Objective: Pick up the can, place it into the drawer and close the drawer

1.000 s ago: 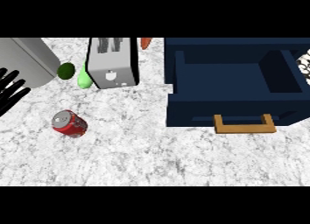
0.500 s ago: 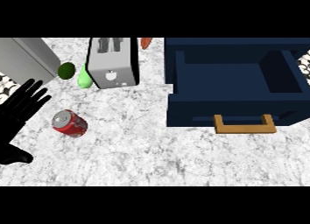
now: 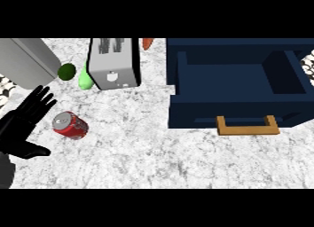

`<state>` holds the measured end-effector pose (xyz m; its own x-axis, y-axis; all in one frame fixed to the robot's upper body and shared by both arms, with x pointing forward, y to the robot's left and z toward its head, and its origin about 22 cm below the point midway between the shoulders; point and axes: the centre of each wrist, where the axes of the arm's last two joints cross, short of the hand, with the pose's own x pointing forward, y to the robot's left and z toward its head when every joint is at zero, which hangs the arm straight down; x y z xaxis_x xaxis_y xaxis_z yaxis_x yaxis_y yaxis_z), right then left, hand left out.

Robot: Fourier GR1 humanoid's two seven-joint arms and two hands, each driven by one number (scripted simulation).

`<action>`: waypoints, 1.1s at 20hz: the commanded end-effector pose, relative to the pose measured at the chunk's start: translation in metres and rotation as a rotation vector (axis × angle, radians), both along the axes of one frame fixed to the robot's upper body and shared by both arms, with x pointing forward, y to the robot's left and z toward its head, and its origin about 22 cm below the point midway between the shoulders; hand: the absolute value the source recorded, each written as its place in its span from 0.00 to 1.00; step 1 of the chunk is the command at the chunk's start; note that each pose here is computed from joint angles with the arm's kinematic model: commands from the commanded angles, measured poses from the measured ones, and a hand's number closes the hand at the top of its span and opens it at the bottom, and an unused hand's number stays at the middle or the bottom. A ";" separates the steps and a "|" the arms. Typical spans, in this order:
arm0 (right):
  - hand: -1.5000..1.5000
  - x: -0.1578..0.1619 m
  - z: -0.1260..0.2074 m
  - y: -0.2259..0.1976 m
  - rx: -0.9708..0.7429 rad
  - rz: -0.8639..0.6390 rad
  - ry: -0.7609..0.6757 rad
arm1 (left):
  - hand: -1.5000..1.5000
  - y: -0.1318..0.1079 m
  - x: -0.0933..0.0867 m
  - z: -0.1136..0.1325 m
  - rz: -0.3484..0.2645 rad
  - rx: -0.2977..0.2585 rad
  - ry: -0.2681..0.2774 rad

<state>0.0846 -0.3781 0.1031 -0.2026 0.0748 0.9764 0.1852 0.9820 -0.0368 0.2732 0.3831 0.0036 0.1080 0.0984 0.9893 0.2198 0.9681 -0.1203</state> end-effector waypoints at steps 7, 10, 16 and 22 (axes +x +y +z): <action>0.00 0.009 0.003 0.013 -0.006 0.006 -0.005 | 0.00 0.018 -0.002 -0.052 0.068 0.015 0.026; 0.00 -0.003 -0.006 0.006 -0.011 0.015 -0.003 | 0.00 0.019 0.007 -0.060 0.059 0.046 0.040; 0.00 0.005 -0.004 -0.003 0.005 0.014 -0.025 | 0.00 0.025 -0.003 -0.083 0.048 0.023 0.082; 0.00 -0.010 0.000 0.008 0.003 0.000 -0.015 | 0.00 0.016 0.004 -0.094 0.051 -0.019 0.128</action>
